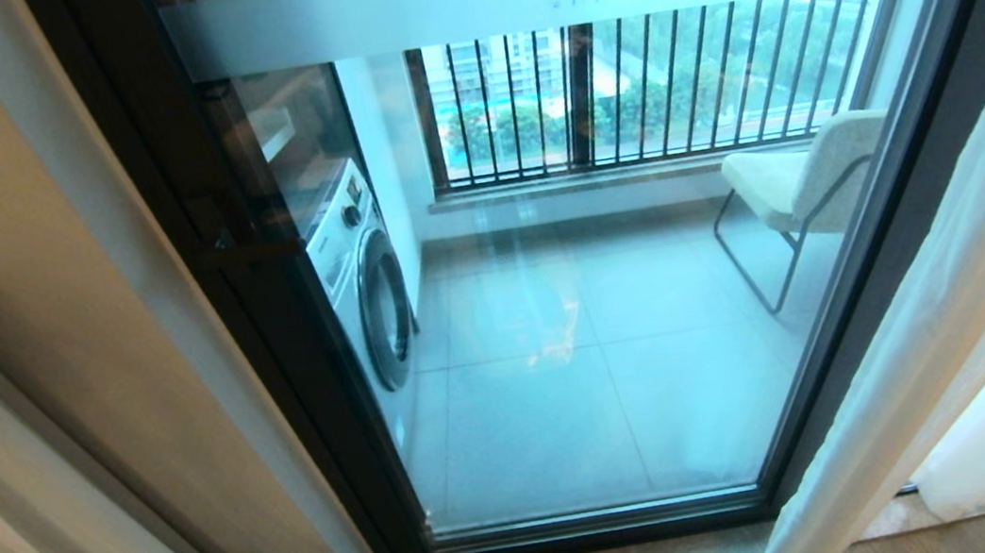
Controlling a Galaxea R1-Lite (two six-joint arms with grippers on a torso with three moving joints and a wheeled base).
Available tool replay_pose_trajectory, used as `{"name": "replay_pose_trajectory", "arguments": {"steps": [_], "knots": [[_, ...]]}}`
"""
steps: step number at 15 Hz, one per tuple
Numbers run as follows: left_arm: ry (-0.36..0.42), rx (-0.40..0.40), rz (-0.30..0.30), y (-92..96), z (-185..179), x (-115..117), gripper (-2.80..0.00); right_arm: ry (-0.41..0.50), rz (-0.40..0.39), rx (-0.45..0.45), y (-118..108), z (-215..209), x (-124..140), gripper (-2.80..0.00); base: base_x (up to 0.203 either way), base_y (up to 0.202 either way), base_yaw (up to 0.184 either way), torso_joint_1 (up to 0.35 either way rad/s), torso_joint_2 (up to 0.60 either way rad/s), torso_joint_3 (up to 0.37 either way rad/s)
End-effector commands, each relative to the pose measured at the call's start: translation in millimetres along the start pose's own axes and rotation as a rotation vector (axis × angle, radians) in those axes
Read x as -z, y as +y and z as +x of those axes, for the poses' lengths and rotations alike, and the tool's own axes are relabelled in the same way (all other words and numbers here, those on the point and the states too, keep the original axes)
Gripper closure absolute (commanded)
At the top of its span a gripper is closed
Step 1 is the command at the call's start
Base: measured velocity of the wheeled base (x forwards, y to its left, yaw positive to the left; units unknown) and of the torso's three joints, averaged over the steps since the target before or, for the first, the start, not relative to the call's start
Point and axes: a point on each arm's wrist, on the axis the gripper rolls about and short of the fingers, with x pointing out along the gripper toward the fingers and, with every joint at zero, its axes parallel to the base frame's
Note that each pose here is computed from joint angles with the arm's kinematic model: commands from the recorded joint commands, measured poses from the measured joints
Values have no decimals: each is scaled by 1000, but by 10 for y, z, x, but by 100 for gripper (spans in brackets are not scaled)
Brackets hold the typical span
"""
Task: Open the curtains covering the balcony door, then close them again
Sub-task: Close the inner curtains on both sides
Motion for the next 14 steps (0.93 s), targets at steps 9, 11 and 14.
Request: {"name": "replay_pose_trajectory", "arguments": {"steps": [9, 11, 14], "knots": [[-20, 22, -1, 77, 490, 290, -280, 1, -1, -1, 0, 1, -1, 0, 0, 0, 0, 0, 0, 0], [-46, 34, -2, 73, 559, 310, -280, 1, -1, -1, 0, 1, -1, 0, 0, 0, 0, 0, 0, 0], [-42, 58, -4, 57, 607, 363, -280, 1, -1, -1, 0, 1, -1, 0, 0, 0, 0, 0, 0, 0]]}}
